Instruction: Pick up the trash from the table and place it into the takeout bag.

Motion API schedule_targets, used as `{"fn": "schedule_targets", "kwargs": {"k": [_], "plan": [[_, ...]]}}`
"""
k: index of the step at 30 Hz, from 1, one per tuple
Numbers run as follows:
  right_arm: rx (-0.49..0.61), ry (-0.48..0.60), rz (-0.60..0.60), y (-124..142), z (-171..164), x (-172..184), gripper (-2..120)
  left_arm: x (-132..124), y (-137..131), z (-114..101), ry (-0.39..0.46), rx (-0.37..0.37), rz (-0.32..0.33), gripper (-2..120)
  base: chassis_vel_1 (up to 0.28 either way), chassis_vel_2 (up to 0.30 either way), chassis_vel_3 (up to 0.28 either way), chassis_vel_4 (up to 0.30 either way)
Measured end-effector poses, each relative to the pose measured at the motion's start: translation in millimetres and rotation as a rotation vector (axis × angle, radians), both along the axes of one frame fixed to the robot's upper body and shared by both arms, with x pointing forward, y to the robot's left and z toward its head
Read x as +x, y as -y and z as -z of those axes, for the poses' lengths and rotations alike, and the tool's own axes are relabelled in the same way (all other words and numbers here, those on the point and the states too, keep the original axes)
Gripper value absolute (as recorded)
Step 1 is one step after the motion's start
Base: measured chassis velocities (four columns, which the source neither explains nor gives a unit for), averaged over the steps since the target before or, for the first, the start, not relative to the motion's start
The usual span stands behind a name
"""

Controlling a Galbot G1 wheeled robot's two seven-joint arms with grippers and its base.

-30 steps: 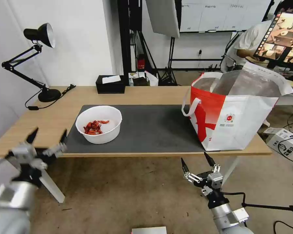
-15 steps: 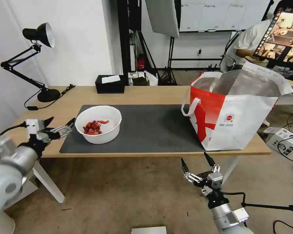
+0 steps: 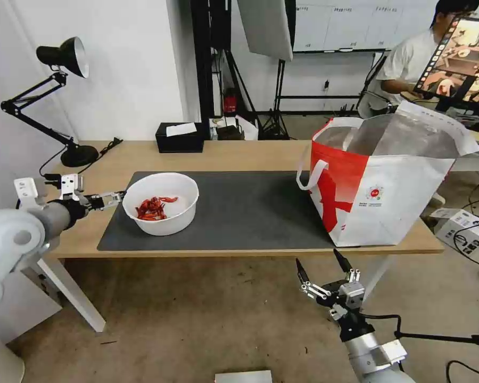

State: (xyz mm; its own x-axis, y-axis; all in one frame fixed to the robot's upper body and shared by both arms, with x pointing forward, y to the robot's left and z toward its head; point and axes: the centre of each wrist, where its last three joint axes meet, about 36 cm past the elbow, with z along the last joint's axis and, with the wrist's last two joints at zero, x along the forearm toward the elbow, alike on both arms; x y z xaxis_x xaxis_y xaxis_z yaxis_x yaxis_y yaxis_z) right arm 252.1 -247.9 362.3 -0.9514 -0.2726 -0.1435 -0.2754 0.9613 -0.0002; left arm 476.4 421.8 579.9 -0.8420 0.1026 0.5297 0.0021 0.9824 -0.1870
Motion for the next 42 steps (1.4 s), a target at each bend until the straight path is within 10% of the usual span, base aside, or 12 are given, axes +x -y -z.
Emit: {"fn": "schedule_targets", "kwargs": {"k": [42], "plan": [[0.000, 0.000, 0.000, 0, 0, 0, 100, 36, 11, 25, -0.080, -0.087, -0.030, 100, 0.000, 0.000, 0.000, 0.000]]}}
